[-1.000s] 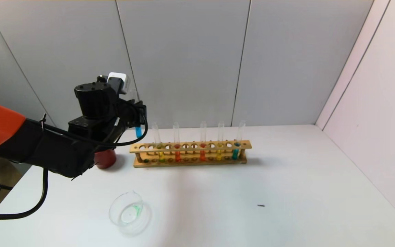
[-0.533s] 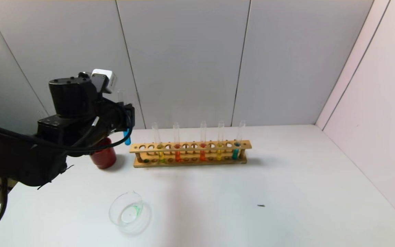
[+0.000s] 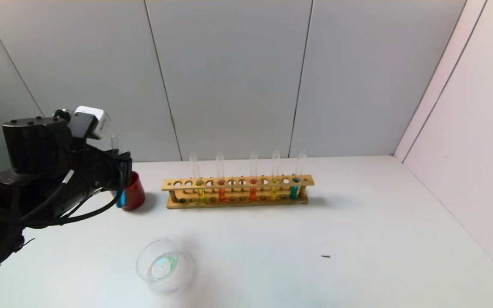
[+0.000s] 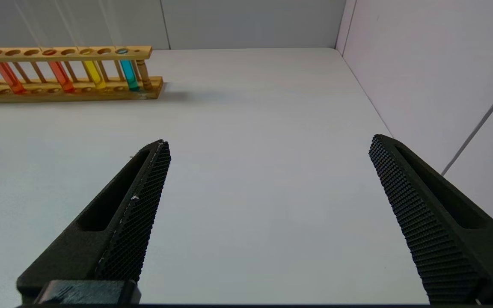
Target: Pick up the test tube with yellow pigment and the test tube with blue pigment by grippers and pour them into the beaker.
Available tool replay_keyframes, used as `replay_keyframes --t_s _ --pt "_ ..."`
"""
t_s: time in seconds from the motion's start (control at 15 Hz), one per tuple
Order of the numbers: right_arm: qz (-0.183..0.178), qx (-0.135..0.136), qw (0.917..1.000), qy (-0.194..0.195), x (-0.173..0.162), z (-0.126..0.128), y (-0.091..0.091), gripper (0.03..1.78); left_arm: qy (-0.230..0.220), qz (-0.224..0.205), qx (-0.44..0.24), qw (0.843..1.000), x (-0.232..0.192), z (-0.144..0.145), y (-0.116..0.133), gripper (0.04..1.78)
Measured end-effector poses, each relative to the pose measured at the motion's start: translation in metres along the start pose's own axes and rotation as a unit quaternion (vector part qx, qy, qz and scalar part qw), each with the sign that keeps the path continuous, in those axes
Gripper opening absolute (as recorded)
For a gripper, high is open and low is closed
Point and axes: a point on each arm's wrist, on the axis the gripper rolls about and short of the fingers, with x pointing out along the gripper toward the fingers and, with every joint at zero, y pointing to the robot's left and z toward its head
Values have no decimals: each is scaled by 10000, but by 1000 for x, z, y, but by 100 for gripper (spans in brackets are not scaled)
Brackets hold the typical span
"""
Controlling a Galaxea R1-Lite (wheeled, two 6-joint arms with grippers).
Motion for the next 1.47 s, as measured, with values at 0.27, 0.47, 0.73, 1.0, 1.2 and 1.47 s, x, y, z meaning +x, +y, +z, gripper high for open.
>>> replay_keyframes --t_s 0.27,0.47,0.73,1.0,1.2,1.47 --pt "0 0 10000 0 0 0 0 170 242 46 471 9986 -19 -11 8 31" --pt "0 0 10000 0 0 0 0 170 487 -4 851 9952 -30 -17 10 31" --pt "0 0 10000 0 0 0 0 170 592 -49 1238 9905 -36 -24 10 31" --pt "2 0 10000 0 0 0 0 170 850 -162 1855 9788 -37 -36 9 31" --pt "2 0 10000 0 0 0 0 170 1222 -284 2092 9698 -37 -44 7 31" --pt "0 0 10000 0 0 0 0 170 1359 -341 2321 9626 -34 -46 4 31"
